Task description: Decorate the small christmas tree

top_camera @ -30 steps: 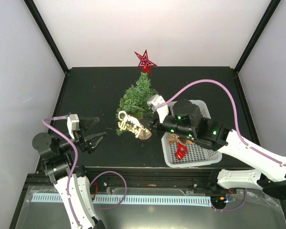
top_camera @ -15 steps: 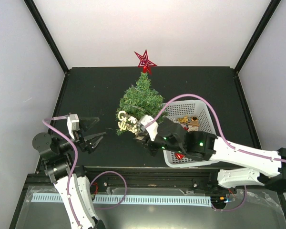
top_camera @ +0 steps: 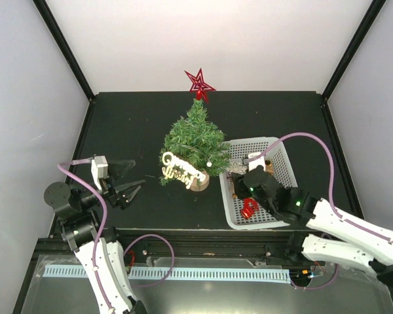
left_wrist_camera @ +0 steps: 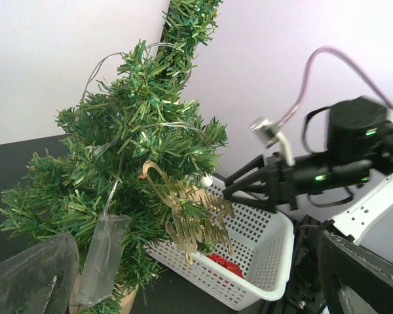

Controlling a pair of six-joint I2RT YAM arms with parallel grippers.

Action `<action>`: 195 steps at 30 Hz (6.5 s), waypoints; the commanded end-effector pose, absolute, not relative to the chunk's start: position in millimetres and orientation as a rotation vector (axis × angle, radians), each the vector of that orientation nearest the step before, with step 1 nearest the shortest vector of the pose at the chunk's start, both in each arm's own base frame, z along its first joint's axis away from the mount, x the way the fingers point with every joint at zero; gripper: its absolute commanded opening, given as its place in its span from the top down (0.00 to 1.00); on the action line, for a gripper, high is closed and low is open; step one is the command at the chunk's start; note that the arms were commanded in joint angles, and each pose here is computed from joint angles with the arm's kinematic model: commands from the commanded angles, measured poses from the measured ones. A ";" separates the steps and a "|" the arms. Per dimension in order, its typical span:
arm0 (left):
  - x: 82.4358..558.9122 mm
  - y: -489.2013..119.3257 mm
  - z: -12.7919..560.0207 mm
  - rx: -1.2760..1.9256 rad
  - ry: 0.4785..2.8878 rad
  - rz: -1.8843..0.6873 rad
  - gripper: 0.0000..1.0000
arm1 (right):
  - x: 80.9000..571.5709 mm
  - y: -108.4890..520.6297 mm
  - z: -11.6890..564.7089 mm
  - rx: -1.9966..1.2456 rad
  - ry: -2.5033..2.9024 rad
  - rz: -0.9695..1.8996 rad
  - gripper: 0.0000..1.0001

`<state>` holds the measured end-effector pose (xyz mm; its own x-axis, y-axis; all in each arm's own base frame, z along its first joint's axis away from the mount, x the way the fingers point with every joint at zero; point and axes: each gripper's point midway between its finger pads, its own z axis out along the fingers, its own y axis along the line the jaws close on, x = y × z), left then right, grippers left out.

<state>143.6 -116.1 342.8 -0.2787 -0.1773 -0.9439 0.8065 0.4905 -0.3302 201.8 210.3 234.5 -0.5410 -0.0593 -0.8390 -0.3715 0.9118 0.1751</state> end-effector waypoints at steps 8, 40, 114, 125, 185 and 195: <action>145.3 -113.8 345.6 0.555 1.564 -1.028 0.01 | 238.1 146.2 127.4 0.097 2.442 0.386 0.26; 141.9 -115.7 344.8 0.569 1.562 -1.029 0.01 | 231.0 150.5 62.0 0.161 2.607 0.522 0.41; 142.5 -115.1 342.6 0.562 1.561 -1.025 0.01 | 244.2 234.8 309.7 -0.225 2.179 1.047 0.64; 141.8 -115.4 342.5 0.565 1.560 -1.022 0.01 | 257.1 249.5 300.0 -0.230 2.209 1.054 0.62; 174.3 -81.4 341.3 0.353 1.590 -0.931 0.01 | 231.5 178.9 64.4 -0.003 2.641 0.593 0.59; 174.9 -80.1 340.8 0.343 1.593 -0.935 0.01 | 241.9 172.6 51.0 0.033 2.661 0.570 0.60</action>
<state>174.8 -81.4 337.8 -0.2695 -0.2715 -0.9239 0.6825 0.6230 -0.3822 235.9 170.4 54.2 -0.9167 0.1021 -0.3864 -0.0604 0.9203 0.3865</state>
